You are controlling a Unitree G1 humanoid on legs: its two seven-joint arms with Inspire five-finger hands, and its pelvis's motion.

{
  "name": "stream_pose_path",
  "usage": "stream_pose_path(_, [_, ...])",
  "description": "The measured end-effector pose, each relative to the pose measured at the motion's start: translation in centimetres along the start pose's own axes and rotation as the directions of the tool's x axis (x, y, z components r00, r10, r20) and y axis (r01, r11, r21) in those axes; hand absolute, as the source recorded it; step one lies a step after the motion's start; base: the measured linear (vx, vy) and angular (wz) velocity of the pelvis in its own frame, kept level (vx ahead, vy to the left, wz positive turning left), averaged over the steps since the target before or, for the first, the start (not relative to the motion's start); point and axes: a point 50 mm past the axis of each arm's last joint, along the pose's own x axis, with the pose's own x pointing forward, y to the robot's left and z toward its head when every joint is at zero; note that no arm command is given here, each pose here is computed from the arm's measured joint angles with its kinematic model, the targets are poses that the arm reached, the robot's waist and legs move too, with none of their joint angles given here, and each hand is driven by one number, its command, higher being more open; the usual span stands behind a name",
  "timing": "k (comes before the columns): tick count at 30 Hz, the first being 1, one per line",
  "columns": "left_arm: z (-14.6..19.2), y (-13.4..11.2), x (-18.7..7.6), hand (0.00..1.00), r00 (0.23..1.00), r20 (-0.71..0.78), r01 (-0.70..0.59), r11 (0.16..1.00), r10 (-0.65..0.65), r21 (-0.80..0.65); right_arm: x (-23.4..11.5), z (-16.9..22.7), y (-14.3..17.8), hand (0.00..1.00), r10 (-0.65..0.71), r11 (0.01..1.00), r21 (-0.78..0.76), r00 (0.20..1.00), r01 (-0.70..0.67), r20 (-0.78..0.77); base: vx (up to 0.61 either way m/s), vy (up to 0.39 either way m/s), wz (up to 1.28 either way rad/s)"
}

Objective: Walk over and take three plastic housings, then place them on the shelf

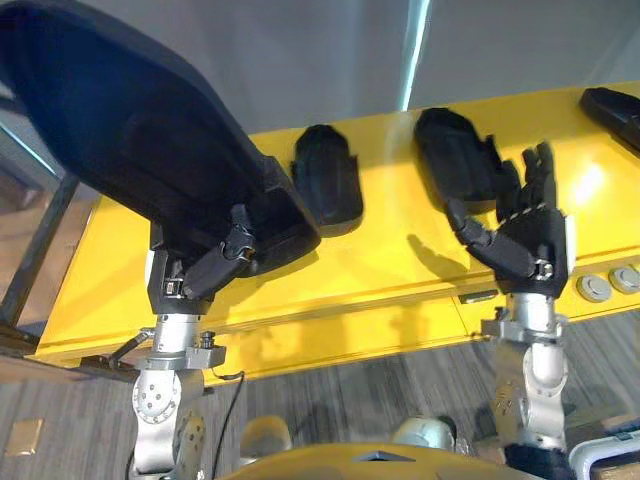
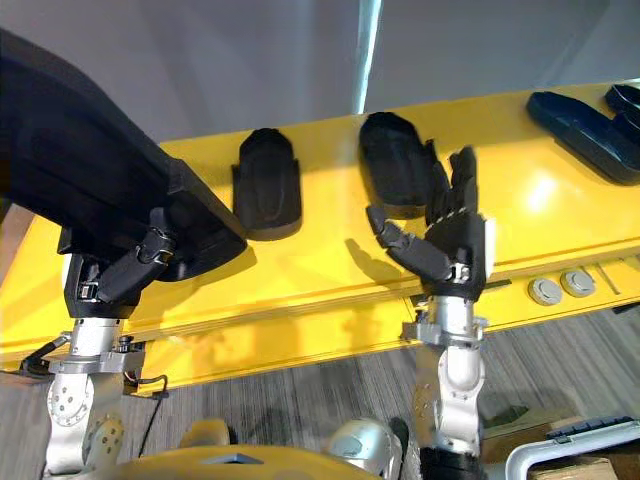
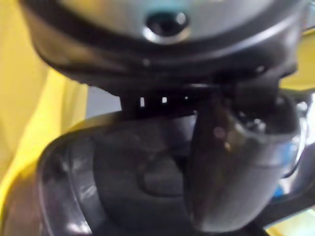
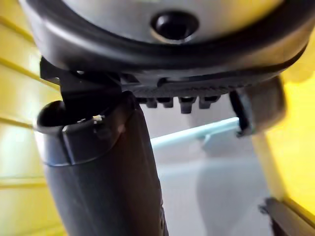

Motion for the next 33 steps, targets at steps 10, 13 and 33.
stream_pose_path(10, [1.2, 0.6, 3.0, 0.0, 0.996, 0.09, -0.007, 1.0, 0.007, 0.008, 0.3, 0.5, 0.5, 1.0, 0.034, 0.999, -0.022, 0.999, -0.033, 0.032, 0.01, 0.127, 0.01])
stream_pose_path(13, [0.7, -0.6, 3.2, 0.0, 0.997, 0.076, 0.009, 1.0, -0.009, 0.01, 1.1, 1.4, -0.4, 1.0, 0.029, 0.998, -0.062, 0.997, -0.025, 0.07, -0.02, -0.092, 0.26])
stream_pose_path(33, [-1.6, 7.7, 3.7, 0.0, 0.932, -0.254, -0.13, 0.893, 0.259, 0.431, 3.4, 5.1, 3.3, 1.0, 0.357, 0.933, -0.125, 0.907, -0.336, 0.222, -0.03, -0.02, 0.01])
